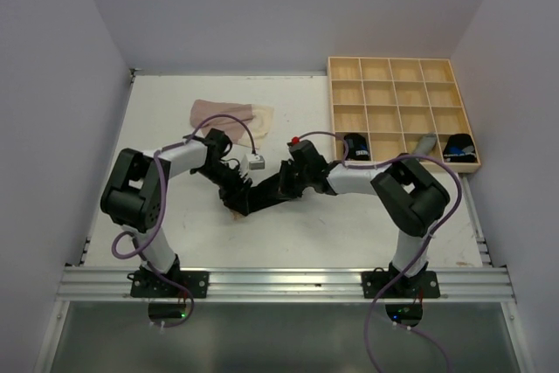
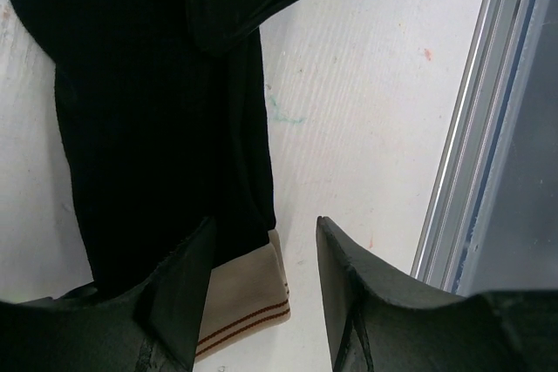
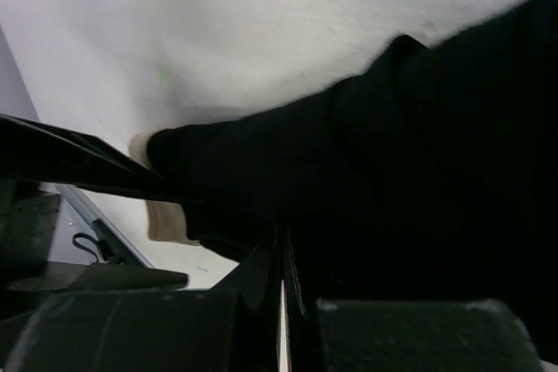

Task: Roll the underwear
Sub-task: Fold the underwear

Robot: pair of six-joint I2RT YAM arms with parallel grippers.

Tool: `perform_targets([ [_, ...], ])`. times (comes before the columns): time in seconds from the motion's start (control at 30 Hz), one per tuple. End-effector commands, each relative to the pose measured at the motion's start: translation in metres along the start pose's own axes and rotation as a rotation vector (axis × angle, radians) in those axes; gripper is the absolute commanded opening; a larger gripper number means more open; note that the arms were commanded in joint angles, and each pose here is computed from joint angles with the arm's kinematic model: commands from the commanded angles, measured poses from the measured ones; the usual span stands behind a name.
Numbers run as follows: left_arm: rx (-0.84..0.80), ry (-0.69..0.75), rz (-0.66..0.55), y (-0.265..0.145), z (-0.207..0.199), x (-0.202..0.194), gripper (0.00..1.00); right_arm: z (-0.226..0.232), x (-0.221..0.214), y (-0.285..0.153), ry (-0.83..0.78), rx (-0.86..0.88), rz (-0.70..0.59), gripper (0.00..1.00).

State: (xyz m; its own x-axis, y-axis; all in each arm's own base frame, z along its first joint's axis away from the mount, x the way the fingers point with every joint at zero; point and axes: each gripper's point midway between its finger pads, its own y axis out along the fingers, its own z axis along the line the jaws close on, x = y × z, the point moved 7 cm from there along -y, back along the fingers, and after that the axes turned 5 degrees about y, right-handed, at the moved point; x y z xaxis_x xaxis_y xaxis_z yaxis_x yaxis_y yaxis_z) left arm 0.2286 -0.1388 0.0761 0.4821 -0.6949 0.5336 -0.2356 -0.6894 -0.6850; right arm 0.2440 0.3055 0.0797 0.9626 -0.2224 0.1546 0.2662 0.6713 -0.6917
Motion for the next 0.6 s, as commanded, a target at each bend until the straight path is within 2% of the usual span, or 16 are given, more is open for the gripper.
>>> perform_targets([
  [0.0,0.075,0.043,0.063,-0.003,0.006,-0.009,0.55,-0.002,-0.007,-0.001,-0.01,0.034,0.01,0.0],
  [0.2,0.04,0.123,-0.022,-0.018,-0.011,0.011,0.55,-0.027,-0.018,0.012,-0.016,-0.002,0.047,0.0],
  [0.37,-0.022,0.118,-0.081,-0.022,-0.017,0.025,0.55,-0.035,-0.021,0.018,-0.031,0.007,0.055,0.0],
  [0.57,-0.069,0.023,-0.028,-0.001,0.0,0.007,0.48,-0.038,-0.021,0.019,-0.061,0.005,0.046,0.0],
])
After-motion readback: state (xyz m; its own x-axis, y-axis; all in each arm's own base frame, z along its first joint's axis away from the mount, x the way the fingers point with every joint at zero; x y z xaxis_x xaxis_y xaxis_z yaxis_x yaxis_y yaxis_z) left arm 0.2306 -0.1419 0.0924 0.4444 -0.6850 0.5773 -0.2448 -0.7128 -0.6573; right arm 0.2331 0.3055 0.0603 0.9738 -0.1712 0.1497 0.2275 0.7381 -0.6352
